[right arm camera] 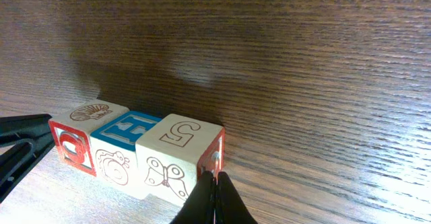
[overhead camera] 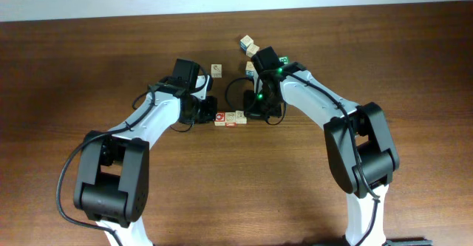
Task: Rotate 3 blocks
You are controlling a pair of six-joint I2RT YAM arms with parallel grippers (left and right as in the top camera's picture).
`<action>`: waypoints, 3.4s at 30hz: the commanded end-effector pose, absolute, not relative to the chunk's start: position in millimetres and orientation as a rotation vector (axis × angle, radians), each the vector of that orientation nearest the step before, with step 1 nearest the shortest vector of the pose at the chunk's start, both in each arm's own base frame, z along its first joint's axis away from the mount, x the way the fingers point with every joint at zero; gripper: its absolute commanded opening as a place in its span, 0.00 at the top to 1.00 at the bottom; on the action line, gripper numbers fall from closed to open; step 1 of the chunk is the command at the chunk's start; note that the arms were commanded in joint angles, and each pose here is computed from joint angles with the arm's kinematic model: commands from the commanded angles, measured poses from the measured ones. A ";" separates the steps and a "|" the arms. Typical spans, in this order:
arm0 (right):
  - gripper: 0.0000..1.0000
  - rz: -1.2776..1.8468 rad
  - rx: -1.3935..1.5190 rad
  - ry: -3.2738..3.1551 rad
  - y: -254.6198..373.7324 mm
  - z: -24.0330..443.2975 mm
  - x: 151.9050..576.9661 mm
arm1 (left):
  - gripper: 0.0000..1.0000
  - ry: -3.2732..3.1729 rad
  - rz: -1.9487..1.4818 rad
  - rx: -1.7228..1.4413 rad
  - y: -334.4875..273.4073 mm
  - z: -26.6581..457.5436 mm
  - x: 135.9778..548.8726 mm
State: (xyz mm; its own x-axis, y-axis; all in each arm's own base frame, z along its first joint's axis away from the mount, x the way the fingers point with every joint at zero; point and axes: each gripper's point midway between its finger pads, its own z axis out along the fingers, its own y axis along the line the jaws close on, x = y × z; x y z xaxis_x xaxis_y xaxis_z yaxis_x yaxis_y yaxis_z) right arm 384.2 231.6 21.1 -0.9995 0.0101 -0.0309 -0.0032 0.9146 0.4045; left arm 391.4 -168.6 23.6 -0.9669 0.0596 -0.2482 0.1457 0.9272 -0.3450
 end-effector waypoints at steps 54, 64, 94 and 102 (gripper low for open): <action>0.96 0.593 0.093 3.052 229.6 25.4 378.2 | 1.00 2.851 -0.555 0.144 -171.6 25.9 394.3; 0.96 0.744 0.127 3.065 227.0 24.8 375.5 | 1.00 2.852 -0.554 0.144 -171.6 25.9 394.1; 0.96 0.853 0.053 3.023 234.6 28.0 378.7 | 1.00 2.852 -0.555 0.144 -171.6 25.9 394.1; 0.95 0.886 -0.039 2.992 245.2 33.4 377.7 | 1.00 2.852 -0.555 0.144 -171.6 25.9 394.1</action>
State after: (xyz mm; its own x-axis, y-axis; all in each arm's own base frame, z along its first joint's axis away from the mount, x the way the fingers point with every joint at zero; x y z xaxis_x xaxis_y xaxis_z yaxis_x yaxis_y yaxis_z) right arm 380.8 232.7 16.5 -0.9994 0.0312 0.0119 0.0329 0.8660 0.4989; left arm 390.5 -167.1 23.0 -0.9683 0.0579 -0.2431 0.1412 0.9293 -0.3413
